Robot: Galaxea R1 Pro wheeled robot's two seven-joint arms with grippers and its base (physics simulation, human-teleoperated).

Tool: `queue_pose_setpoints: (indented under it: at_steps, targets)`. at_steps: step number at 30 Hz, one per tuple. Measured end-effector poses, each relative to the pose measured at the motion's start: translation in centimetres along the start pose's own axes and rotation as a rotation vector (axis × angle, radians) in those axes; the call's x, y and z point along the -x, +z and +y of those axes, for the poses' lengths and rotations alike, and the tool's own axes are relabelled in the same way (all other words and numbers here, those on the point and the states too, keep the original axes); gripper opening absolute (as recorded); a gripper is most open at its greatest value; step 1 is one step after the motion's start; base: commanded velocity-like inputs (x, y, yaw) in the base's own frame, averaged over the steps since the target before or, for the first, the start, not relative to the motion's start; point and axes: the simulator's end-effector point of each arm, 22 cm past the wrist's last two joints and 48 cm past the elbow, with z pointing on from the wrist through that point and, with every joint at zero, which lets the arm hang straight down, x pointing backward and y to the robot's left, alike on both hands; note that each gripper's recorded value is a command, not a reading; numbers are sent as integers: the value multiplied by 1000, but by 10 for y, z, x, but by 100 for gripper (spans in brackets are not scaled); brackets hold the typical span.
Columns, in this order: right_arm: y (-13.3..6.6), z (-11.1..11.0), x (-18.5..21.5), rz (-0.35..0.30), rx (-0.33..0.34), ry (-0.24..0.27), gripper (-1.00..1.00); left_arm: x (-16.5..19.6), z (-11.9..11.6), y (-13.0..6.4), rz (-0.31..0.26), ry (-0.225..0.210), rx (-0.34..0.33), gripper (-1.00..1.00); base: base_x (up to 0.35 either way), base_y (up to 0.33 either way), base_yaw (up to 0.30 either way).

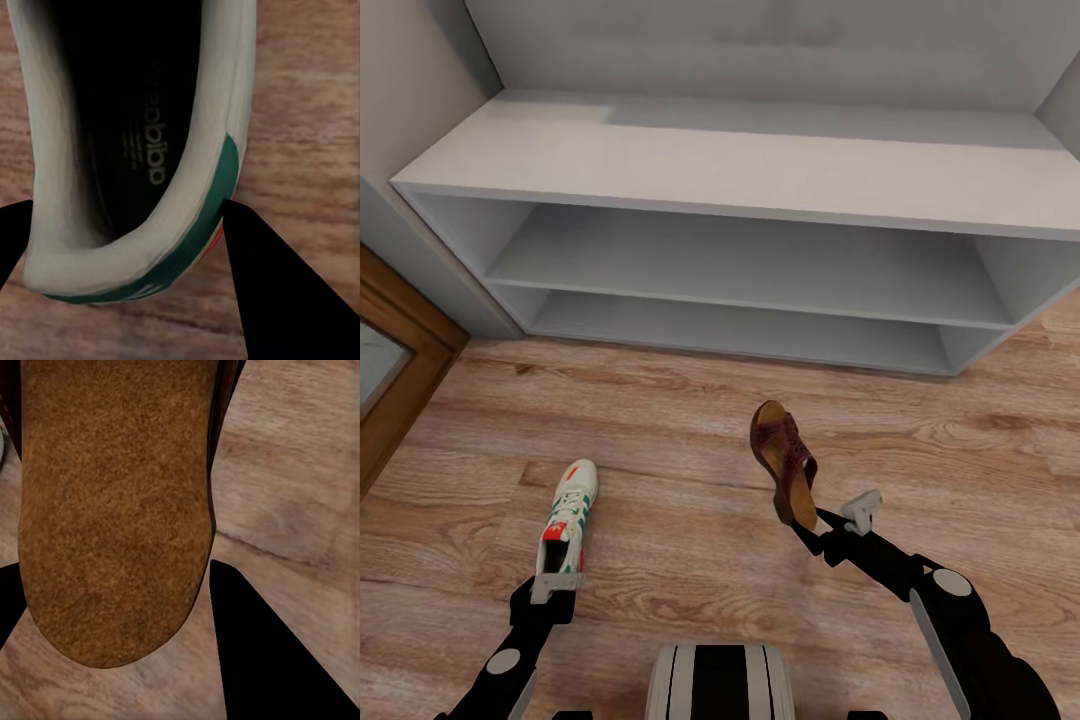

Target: Pick up the two gym shoes and the two sandals from the corridor floor and place them onto the hallstand (shoe rack) in the corridor, making sure they are on the rack and not on the floor. Arrange them so the two gym shoes are next to each other and the two sandals are next to each other.

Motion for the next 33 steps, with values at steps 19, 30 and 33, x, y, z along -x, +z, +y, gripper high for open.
queue_pose_setpoints:
  at_steps: [19,30,33]
  targets:
    - [0,0,0,0,0,0,-100,3,0,0,-14,3,0,-100,0,0,0]
    - [-3,1,9,-15,-1,-7,-100,12,1,-3,-33,0,0,-100,0,0,0]
    - [-6,2,15,-26,-2,-14,-100,19,2,-5,-46,-2,2,-100,0,0,0]
